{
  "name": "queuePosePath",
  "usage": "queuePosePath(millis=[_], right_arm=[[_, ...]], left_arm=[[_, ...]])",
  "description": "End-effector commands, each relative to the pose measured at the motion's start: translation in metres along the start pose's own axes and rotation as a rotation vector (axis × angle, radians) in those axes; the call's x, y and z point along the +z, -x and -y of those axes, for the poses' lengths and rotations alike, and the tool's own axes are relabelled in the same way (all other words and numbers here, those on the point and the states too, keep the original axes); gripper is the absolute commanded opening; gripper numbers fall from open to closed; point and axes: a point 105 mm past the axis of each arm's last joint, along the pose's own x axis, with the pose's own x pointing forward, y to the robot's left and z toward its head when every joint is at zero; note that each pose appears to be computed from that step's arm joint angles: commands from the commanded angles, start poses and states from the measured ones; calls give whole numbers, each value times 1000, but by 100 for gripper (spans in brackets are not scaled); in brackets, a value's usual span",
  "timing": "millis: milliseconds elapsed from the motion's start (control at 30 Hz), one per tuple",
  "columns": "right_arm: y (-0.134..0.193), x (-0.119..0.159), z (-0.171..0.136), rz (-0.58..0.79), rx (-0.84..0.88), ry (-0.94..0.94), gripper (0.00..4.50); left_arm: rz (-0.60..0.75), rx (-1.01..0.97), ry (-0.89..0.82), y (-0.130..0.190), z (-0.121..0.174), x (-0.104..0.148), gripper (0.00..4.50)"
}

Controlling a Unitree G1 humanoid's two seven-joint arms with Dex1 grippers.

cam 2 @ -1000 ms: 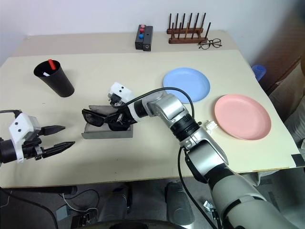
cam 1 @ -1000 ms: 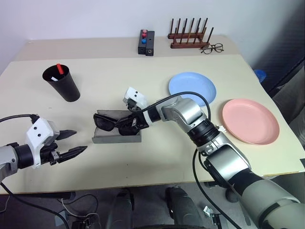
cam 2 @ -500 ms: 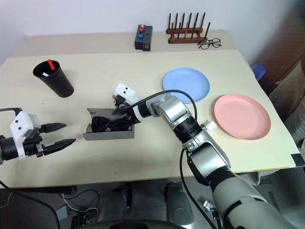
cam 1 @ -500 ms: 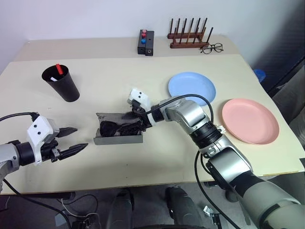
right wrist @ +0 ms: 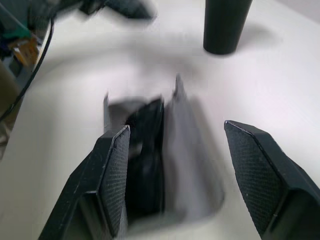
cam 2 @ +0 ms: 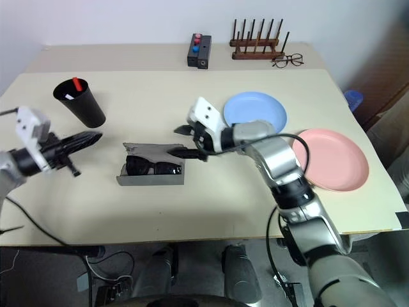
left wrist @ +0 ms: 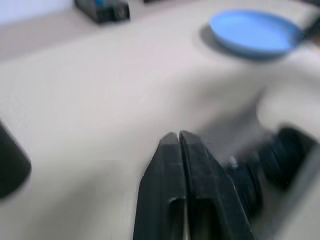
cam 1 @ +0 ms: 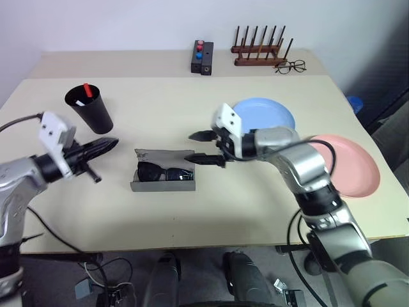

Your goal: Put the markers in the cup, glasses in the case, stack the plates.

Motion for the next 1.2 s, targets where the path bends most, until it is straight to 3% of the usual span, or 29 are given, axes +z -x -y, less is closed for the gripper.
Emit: queuePosePath(millis=[33,233,367,567,967,1067,1200], right_arm=[[21,20,-12,64,-5,96,307],[49,11,-26,52,-49,76,307],[70,0,-33,10,-91,66,307],[92,-15,-40,-52,-154,34,307],[91,-23,-25,-60,-215,36,307],[87,-23,-15,-55,-250,37,307],[89,-38,18,-145,-400,35,307]], left_arm=[[-40,-19,-19,-26,-1,0,3],[-128,-133,-24,-74,7,-8,3],[-231,-237,-39,-86,18,-22,3],[-322,-387,-62,-77,31,-34,3],[-300,-525,-33,-49,61,-33,3],[-294,-537,-24,-42,71,-35,3],[-287,-520,-49,-33,79,-42,3]])
